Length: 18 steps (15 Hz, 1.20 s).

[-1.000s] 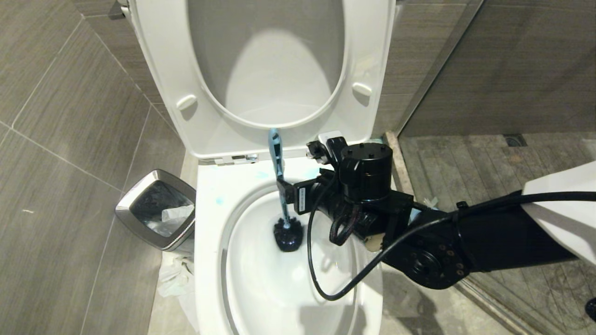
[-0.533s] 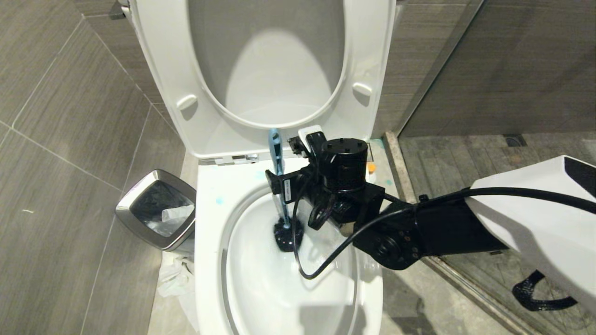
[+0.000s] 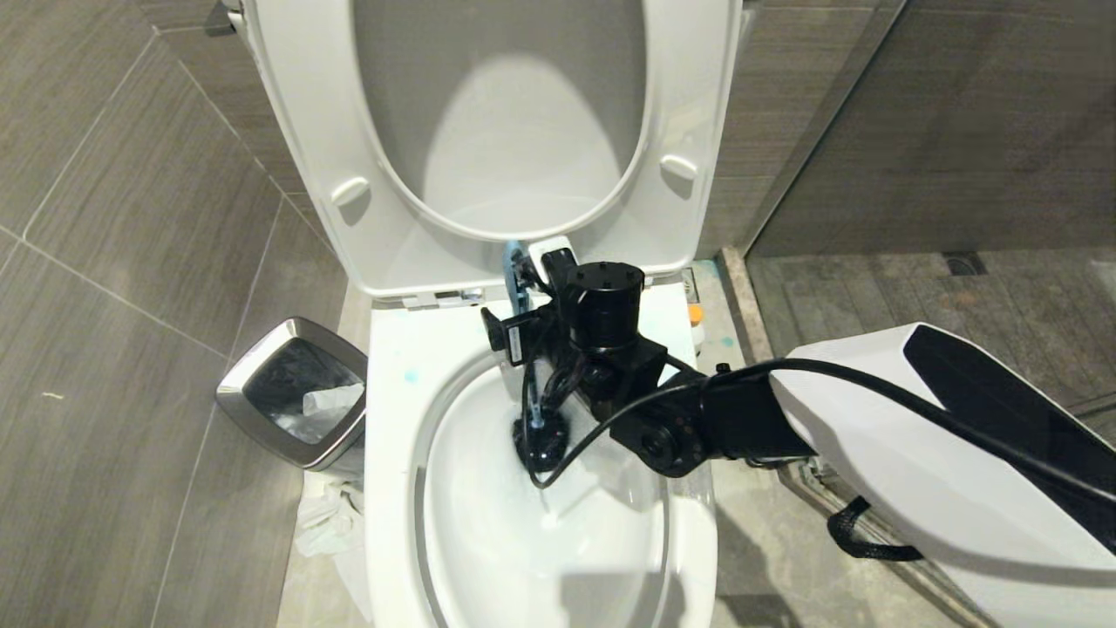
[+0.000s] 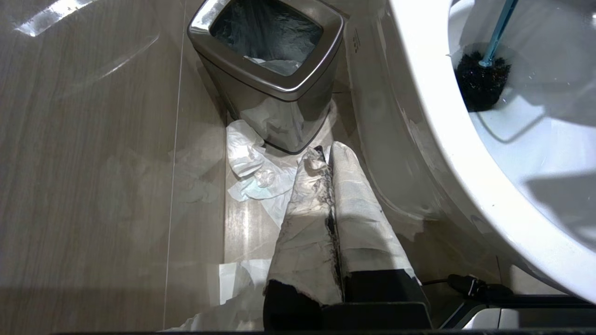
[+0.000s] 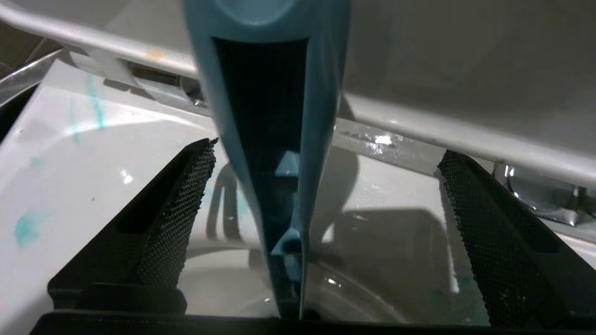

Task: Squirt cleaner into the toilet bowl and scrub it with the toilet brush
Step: Scrub the toilet bowl

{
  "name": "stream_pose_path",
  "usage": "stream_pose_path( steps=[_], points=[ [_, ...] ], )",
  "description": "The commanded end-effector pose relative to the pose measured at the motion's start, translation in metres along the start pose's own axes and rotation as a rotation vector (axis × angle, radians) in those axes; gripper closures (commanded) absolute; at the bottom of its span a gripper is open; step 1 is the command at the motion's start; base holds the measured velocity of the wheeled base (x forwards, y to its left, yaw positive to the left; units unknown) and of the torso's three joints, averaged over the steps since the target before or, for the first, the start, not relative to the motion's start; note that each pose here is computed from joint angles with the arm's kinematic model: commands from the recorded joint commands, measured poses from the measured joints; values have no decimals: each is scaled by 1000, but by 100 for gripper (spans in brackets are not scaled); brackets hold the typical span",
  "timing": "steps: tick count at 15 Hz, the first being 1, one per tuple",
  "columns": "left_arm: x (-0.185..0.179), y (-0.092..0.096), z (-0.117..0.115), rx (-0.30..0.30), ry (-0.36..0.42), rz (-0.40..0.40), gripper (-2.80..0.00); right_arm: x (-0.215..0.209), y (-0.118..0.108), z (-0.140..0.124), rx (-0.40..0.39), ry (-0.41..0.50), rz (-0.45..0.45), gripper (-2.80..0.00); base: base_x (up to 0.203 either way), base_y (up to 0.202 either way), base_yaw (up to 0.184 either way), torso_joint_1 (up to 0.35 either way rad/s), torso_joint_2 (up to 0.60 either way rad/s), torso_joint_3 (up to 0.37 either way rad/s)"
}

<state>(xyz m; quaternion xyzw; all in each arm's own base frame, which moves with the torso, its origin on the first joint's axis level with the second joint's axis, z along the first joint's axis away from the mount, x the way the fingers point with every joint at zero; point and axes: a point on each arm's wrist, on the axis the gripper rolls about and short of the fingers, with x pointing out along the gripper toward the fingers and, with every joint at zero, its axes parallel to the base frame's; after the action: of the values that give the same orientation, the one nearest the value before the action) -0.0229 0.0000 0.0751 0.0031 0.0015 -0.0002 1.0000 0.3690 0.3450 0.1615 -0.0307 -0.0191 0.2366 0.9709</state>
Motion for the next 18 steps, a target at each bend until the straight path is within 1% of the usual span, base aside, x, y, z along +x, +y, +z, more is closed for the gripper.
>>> stream_pose_path(
  steps=[1, 6, 12, 13, 18],
  points=[
    [0, 0, 0, 0, 2, 0, 0, 14, 3, -13, -2, -3, -5, -280, 0, 0, 0, 0, 0, 0],
    [0, 0, 0, 0, 0, 0, 0, 25, 6, -5, 5, -26, -7, -280, 0, 0, 0, 0, 0, 0],
    [0, 0, 0, 0, 2, 0, 0, 28, 7, -6, 3, -21, -3, -280, 0, 0, 0, 0, 0, 0],
    [0, 0, 0, 0, 2, 0, 0, 28, 7, -6, 3, -22, -3, 0, 0, 0, 0, 0, 0, 0],
    [0, 0, 0, 0, 0, 0, 0, 27, 6, -3, 6, -30, -7, 0, 0, 0, 0, 0, 0, 0]
  ],
)
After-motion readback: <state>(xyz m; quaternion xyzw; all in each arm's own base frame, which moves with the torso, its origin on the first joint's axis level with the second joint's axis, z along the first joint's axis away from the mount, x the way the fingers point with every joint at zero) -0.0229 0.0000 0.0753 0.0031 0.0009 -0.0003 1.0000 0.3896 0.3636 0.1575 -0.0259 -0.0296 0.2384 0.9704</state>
